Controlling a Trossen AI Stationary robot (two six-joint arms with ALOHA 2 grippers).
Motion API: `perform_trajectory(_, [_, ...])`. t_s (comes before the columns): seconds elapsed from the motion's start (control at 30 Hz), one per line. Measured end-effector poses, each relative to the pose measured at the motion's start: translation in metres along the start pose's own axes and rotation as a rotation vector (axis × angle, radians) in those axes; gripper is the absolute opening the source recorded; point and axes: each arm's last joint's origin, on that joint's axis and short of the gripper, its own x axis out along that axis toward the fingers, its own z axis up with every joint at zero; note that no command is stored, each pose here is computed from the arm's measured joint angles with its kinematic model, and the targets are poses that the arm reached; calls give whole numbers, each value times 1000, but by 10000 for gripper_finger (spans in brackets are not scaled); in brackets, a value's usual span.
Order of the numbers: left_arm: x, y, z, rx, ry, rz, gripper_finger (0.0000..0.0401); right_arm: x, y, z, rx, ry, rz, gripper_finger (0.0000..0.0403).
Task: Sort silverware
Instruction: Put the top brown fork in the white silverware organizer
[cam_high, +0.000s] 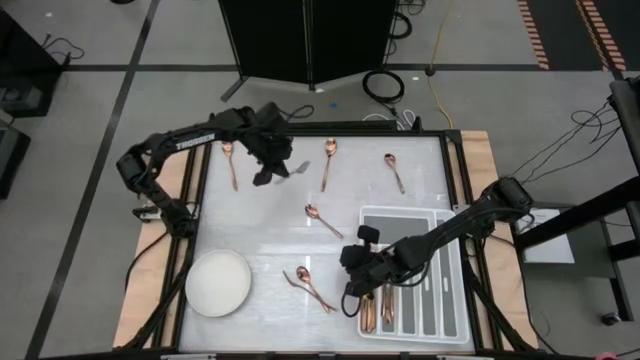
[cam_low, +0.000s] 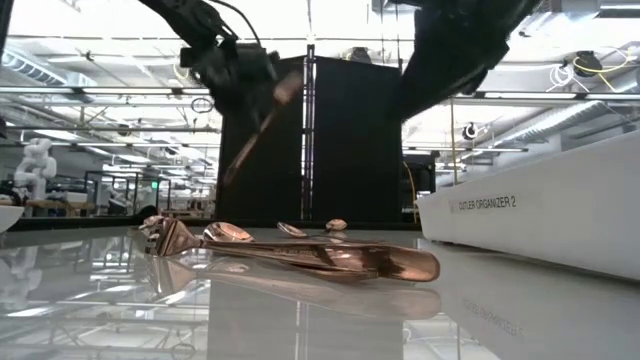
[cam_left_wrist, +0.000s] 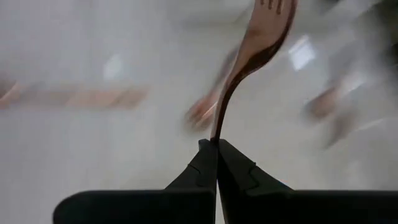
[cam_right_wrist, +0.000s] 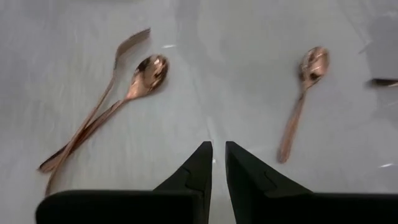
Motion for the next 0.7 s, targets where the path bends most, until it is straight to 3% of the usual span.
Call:
perform_trajectory(0.17, [9, -13, 0, 72, -289, -267, 0, -6, -5, 8, 24, -75, -60, 38])
perform_trajectory(0.33, [40, -28, -15, 175, -487, -542, 0, -7, -7, 15, 38, -192, -166, 38])
perform_trajectory(0.53, [74, -60, -10, 371, -568, -746, 0, -2, -20, 43, 5, -259, -21, 38])
perform_trajectory(0.6, [82, -73, -2, 449, -578, -781, 0, 0, -27, 55, -20, -304, 32, 38])
perform_trajectory(0.7, [94, -84, 10, 520, -519, -651, 0, -4, -39, 76, -28, -431, 61, 38])
